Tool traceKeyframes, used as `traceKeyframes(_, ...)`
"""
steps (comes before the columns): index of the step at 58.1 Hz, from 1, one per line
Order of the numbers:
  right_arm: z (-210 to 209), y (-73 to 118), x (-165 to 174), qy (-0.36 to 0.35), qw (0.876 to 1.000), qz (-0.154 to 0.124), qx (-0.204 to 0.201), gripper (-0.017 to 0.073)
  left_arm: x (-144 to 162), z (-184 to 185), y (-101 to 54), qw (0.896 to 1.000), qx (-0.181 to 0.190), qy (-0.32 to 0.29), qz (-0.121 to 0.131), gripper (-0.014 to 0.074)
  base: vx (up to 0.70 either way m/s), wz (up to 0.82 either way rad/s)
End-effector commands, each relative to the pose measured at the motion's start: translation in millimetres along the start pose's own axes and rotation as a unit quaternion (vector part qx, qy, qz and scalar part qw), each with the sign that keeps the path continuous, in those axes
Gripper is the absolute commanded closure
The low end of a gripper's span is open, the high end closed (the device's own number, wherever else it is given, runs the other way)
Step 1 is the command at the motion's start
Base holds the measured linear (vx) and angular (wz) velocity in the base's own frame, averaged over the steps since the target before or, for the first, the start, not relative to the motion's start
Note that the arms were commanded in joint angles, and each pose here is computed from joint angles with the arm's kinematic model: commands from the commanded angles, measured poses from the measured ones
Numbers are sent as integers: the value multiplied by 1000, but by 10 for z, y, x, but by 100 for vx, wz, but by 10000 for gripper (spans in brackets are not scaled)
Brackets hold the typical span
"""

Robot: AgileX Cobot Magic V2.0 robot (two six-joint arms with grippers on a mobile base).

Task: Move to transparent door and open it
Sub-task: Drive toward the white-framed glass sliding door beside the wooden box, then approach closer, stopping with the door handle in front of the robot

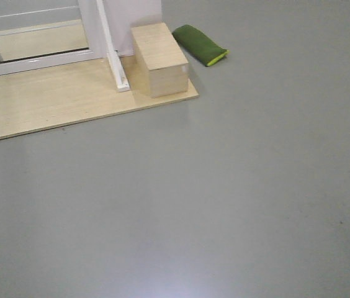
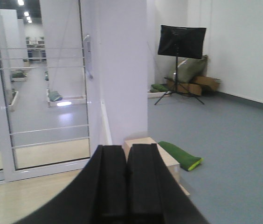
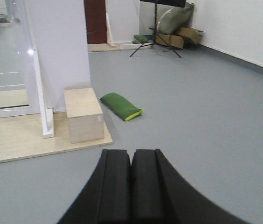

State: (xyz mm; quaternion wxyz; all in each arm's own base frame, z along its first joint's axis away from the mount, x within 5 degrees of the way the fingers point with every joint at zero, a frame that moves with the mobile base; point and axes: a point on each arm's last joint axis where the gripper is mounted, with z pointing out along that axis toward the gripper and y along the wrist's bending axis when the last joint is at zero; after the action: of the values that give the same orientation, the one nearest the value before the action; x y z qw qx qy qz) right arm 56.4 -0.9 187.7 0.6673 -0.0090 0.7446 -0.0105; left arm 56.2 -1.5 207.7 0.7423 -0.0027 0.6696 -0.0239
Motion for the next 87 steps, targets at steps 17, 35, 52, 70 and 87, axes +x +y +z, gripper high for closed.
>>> traceKeyframes(17,-3,6,-35,-41,999,-2,-2,567,36,9,2,1000,2,-22,-6,599,55,53)
traceKeyframes(35,-3,6,-37,-42,999,-2,-2,567,36,9,2,1000,2,-22,-6,599,53,34)
traceKeyframes(52,-3,6,-37,-42,999,-2,-2,567,36,9,2,1000,2,-22,-6,599,53,14)
traceKeyframes(70,-3,6,-37,-42,999,-2,-2,567,36,9,2,1000,2,-22,-6,599,52,6)
traceKeyframes(87,-3,6,-37,-42,999,-2,-2,567,36,9,2,1000,2,-22,-6,599,49,11)
